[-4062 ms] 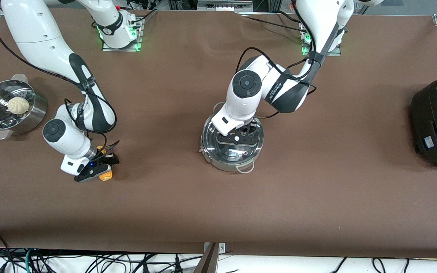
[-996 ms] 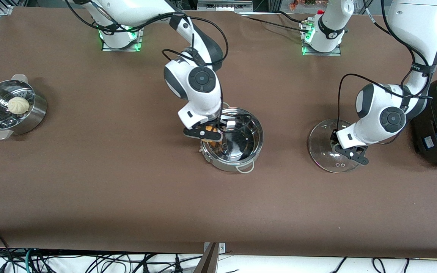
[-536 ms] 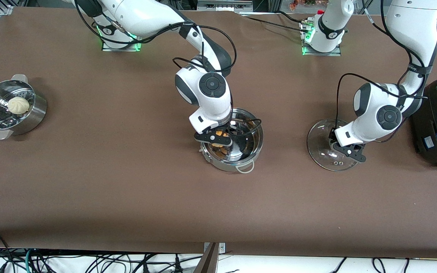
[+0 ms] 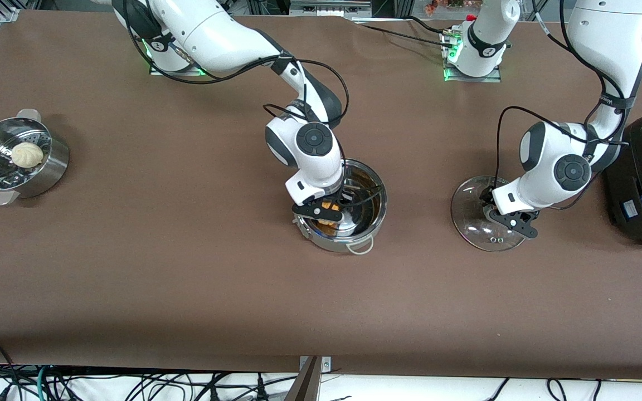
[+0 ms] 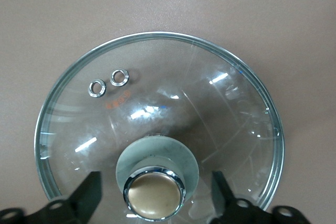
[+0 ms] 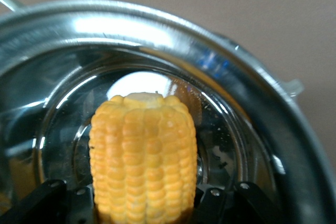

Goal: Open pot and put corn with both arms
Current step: 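Lower the corn into the pot while the left gripper sets the lid down, then open the right gripper over the pot while the left gripper withdraws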

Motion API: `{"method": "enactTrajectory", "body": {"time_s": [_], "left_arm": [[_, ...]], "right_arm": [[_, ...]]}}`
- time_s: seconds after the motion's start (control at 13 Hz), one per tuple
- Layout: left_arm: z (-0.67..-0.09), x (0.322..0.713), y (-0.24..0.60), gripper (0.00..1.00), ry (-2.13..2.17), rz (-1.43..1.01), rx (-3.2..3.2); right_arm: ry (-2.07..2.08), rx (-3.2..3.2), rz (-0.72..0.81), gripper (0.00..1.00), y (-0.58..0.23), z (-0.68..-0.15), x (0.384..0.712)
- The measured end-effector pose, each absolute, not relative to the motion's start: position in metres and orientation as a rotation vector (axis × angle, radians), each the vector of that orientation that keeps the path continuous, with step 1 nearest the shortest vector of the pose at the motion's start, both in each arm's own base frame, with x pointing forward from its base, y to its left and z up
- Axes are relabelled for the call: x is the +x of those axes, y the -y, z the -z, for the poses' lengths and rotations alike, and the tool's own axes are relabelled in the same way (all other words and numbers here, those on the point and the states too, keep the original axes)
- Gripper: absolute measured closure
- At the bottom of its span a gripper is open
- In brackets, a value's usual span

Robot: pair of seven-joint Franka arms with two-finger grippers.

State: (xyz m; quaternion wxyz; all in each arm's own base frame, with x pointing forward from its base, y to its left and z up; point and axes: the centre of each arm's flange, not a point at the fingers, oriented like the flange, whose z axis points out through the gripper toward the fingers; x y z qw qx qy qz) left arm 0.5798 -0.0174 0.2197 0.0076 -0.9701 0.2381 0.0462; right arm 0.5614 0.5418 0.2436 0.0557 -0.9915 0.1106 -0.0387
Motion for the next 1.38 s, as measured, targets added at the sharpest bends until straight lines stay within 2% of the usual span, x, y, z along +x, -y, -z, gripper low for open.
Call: {"method": "enactTrajectory", "body": {"time_s": [0.08,0.31,0.61,0.92,1.38], "left_arm": [[-0.220,0.580,0.018,0.00,-0.745,-0.144,-3.033],[-0.221,0.580,0.018,0.00,-0.748,-0.141,-3.033],[-0.227,0.582,0.019,0.00,-0.749,-0.131,-3.031],[-0.259,0.583,0.018,0.00,-0.743,-0.136,-3.024],[-0.379,0.580,0.015,0.00,-0.707,-0.283,-3.019]], "right_arm": [[-0.325,-3.016,0.125,0.86,-0.543,-0.236,0.560],[-0.312,-3.026,0.139,0.83,-0.543,-0.222,0.560],[-0.311,-3.019,0.149,0.45,-0.544,-0.224,0.561],[-0.309,-3.018,0.152,0.01,-0.545,-0.225,0.562],[-0.316,-3.059,0.113,0.00,-0.544,-0.234,0.561]]}}
